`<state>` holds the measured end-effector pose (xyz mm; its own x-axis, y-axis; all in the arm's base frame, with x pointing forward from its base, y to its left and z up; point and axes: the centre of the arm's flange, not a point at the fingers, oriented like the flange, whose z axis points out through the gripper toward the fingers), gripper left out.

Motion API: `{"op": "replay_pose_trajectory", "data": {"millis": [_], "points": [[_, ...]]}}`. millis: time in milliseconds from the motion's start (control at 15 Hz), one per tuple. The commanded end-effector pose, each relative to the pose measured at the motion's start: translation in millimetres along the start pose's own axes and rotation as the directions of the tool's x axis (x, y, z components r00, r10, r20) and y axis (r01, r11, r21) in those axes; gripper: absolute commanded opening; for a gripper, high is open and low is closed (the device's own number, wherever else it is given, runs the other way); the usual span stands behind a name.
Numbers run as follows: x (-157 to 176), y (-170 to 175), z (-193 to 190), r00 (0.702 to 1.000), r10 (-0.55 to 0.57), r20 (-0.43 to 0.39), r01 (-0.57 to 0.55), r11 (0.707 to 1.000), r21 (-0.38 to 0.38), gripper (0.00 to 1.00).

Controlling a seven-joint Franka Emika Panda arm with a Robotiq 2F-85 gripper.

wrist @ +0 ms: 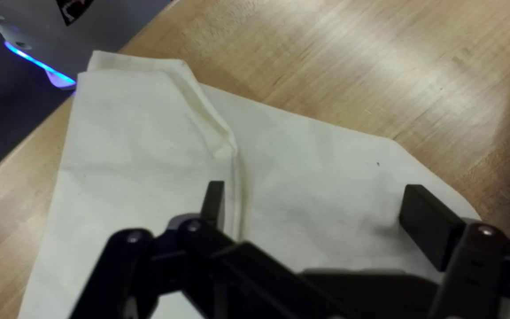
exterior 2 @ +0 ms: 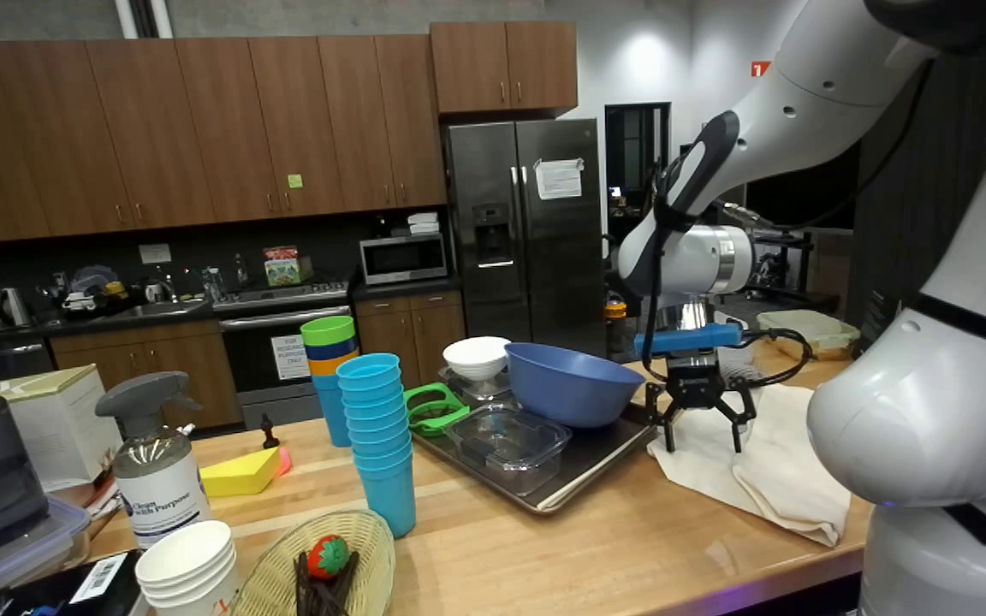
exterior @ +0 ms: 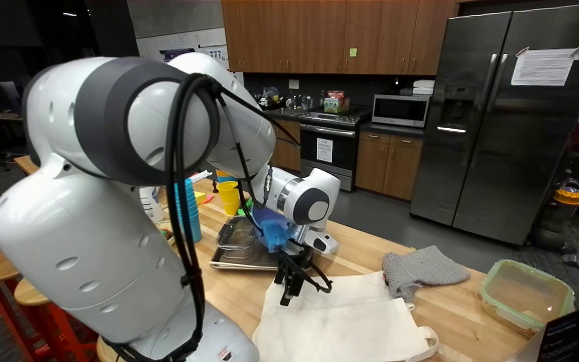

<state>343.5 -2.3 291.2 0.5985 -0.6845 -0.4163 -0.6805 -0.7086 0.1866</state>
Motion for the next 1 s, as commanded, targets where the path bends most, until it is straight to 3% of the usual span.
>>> {"op": "replay_pose_trajectory", "data": {"millis": [0, 600, 933], "points": [[-7.5, 4.4, -11.3, 0.999, 0.036, 0.026, -0.035, 0.999, -0.025, 1.00], [-4.7, -4.7, -19.6, 1.000, 0.023, 0.008, -0.023, 1.000, 0.013, 1.00], [2.7, -9.5, -25.4, 0.995, 0.029, -0.099, -0.024, 0.998, 0.054, 1.00]]}}
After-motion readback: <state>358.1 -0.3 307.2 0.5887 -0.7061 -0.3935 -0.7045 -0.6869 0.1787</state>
